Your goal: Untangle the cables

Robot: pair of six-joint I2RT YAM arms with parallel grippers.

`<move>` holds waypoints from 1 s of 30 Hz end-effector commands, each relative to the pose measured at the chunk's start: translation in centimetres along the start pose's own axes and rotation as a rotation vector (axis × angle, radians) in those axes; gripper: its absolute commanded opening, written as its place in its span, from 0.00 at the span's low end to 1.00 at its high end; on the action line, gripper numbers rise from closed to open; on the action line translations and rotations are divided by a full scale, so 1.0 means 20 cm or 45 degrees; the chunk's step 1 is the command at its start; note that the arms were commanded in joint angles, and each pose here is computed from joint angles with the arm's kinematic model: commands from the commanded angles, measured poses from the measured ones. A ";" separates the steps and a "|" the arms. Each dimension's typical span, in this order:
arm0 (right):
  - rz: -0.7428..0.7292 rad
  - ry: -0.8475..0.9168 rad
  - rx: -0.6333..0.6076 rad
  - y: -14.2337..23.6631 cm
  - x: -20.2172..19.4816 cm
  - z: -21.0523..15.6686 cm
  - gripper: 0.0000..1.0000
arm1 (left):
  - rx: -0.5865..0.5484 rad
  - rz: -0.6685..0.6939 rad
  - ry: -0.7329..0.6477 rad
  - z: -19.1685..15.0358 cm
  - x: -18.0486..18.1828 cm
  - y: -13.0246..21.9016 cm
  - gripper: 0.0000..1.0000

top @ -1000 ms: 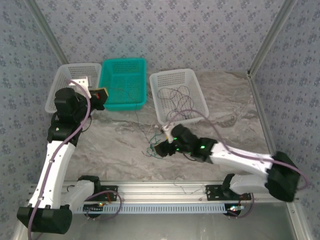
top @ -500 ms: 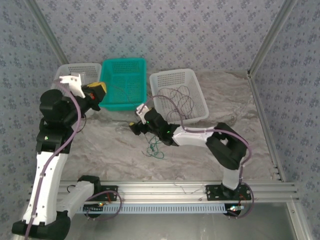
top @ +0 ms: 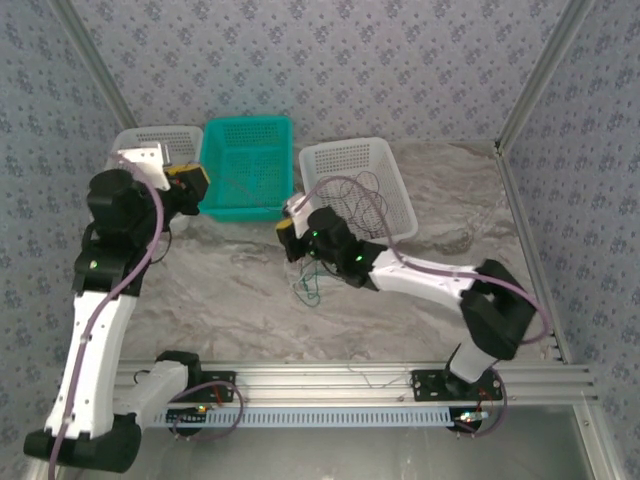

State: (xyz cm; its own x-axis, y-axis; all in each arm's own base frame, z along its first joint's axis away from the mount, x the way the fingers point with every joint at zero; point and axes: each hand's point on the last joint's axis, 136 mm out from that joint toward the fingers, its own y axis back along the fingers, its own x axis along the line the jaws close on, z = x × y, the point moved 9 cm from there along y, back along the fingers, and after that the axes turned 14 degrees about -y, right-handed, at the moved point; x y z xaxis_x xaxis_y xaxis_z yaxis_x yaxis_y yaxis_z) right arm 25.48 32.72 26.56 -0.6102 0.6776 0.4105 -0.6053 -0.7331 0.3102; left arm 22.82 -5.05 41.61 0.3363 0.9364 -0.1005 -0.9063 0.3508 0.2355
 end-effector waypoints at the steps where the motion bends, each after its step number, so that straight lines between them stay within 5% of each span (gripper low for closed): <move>1: 0.012 -0.259 0.085 0.09 -0.02 0.11 0.00 | 0.155 -0.001 0.095 -0.19 0.03 -0.14 0.42; 6: 0.006 -0.409 0.007 0.17 0.00 0.27 0.00 | 0.252 -0.059 0.207 -0.38 0.01 -0.13 0.69; 13: -0.045 -0.664 -0.026 0.21 -0.05 0.42 0.00 | 0.274 -0.305 0.309 -0.68 -0.11 -0.01 0.91; 18: -0.014 -0.696 -0.013 0.23 -0.01 0.48 0.00 | 0.166 -0.545 0.316 -0.82 -0.26 -0.02 0.95; 24: -0.021 -0.695 -0.024 0.24 0.03 0.49 0.00 | 0.221 -0.764 0.160 -0.81 -0.52 -0.14 0.99; 30: -0.045 -0.694 -0.018 0.21 0.04 0.48 0.00 | 0.364 -0.662 0.089 -0.90 -0.66 -0.31 0.99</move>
State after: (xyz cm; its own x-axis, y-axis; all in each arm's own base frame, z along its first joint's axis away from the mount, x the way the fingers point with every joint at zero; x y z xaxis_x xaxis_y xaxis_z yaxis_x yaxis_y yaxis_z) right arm 27.11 29.24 35.60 -0.2544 0.5779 0.7755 -0.6170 -0.7145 0.3300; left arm 18.28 -18.83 22.85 0.6885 0.6051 -0.3996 -0.4409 0.7868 0.4319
